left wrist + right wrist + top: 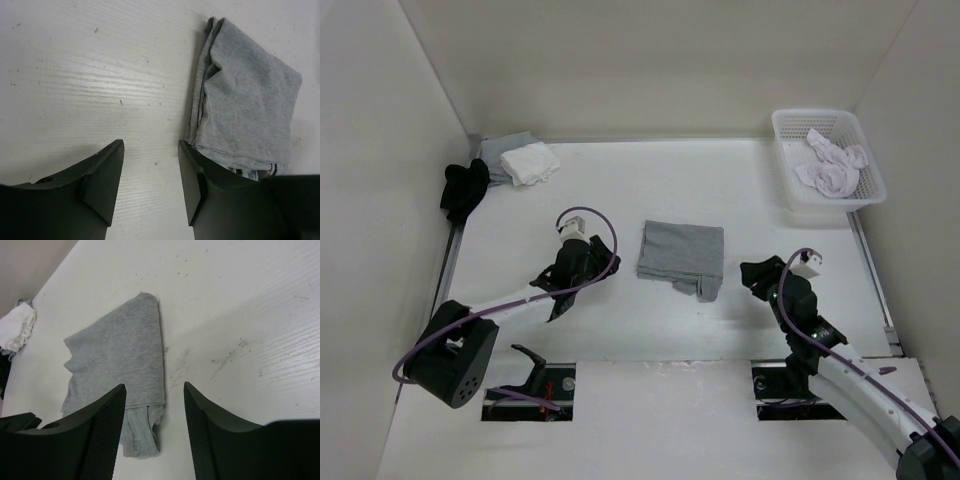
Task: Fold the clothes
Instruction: Fold the tank top
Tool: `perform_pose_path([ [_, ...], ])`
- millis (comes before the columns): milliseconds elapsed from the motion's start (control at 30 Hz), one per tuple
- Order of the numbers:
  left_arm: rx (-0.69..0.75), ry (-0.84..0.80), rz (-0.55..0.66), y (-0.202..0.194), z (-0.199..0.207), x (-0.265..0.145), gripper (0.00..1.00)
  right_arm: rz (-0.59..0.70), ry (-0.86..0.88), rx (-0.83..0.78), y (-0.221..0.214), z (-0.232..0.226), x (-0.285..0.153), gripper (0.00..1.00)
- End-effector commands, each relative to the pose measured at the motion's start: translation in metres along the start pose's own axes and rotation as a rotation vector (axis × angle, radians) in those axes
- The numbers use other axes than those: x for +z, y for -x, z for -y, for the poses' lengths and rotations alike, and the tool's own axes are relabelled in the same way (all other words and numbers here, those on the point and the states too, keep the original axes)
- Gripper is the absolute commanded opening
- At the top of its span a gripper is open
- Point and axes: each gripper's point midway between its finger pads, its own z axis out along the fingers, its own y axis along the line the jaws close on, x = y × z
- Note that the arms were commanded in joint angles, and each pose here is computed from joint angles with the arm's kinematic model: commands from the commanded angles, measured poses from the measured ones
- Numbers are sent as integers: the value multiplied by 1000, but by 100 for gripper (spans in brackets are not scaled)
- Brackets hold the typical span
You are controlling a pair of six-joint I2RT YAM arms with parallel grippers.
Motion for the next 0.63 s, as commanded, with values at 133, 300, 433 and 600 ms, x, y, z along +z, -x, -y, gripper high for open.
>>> perform_pose_path([
  [133, 22, -46, 54, 24, 18, -3, 48, 44, 31, 3, 9, -12, 3, 55],
  [300, 30, -55, 61, 27, 20, -4, 47, 49, 30, 9, 10, -11, 3, 55],
  [433, 53, -68, 40, 22, 29, 1, 45, 38, 32, 8, 8, -12, 3, 56],
  [600, 102, -90, 29, 19, 43, 8, 49, 38, 32, 8, 8, -12, 4, 56],
])
